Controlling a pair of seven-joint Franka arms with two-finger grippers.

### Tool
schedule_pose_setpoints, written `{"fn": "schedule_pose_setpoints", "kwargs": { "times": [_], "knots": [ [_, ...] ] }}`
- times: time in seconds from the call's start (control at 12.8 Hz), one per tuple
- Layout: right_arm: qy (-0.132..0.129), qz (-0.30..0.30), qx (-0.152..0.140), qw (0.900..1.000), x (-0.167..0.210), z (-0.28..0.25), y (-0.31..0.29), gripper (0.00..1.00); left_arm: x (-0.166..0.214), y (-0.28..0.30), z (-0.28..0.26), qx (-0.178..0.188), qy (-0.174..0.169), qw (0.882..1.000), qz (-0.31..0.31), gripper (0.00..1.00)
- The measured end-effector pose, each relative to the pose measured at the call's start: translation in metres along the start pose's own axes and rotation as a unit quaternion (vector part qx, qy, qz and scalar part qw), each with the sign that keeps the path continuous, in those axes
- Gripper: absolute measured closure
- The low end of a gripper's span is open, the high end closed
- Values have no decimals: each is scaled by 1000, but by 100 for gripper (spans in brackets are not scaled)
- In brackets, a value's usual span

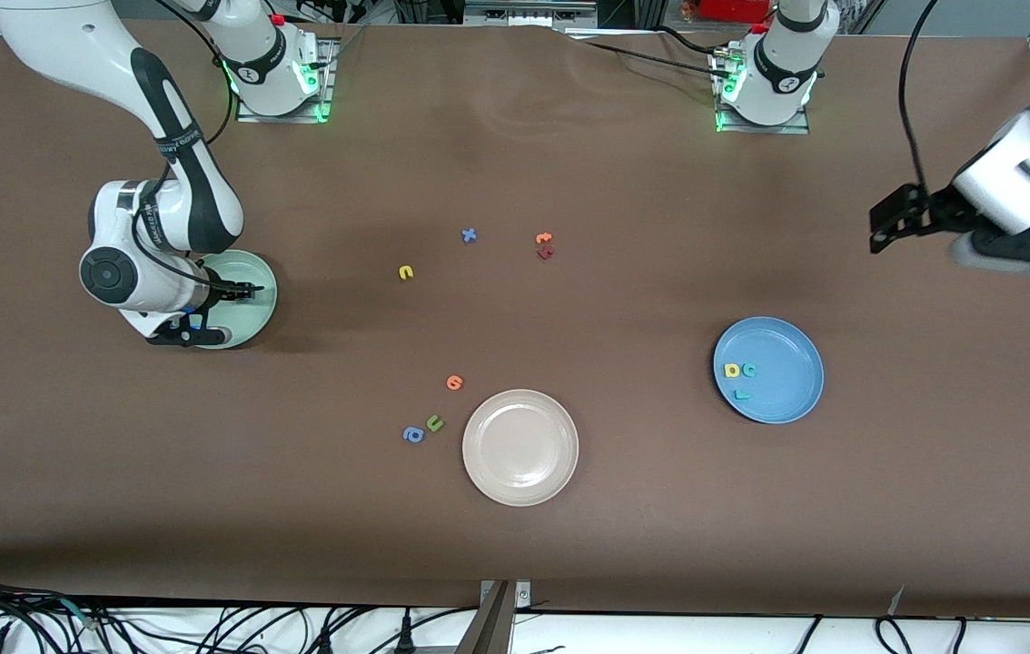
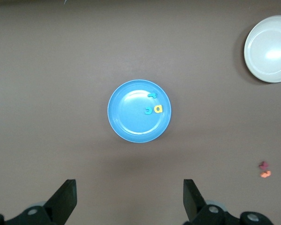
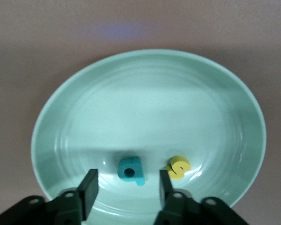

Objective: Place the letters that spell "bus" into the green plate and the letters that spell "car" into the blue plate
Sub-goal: 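Drop the q on the green plate while the left gripper returns to rest, then reach and grasp the yellow u with the right gripper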

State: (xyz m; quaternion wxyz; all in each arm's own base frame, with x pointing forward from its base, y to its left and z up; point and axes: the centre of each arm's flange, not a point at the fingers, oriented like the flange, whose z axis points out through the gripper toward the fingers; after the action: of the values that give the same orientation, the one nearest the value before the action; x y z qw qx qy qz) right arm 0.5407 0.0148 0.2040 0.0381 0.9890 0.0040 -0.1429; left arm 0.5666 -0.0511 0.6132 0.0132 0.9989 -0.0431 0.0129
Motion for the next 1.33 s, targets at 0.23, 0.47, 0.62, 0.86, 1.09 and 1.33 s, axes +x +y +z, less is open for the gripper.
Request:
{"fn": "schedule_pose_setpoints", "kwargs": {
  "times": [0.23, 0.47, 0.62, 0.86, 1.09, 1.33],
  "knots": [
    [12, 40, 10, 999, -10, -36, -57, 1, -25, -2, 15, 1, 32, 999, -8, 0],
    [28, 104, 20, 994, -37, -53, -168, 1, -32, 3, 12, 1, 15, 1000, -3, 0],
    [39, 140, 35, 989, -55, -49, -226, 1, -29, 2, -1, -1, -2, 1000, -2, 0],
    [56, 145, 58, 986, -68, -28, -278, 1, -18, -3, 0, -4, -8, 1000, -5, 0],
    [65, 56, 58, 995, -72, -5, -293, 5, -13, -6, 6, -4, -13, 1000, -7, 0],
    [73, -13, 57, 996, -75, 5, -291, 10, -13, -9, 5, -4, -12, 1000, -10, 0]
  ]
}}
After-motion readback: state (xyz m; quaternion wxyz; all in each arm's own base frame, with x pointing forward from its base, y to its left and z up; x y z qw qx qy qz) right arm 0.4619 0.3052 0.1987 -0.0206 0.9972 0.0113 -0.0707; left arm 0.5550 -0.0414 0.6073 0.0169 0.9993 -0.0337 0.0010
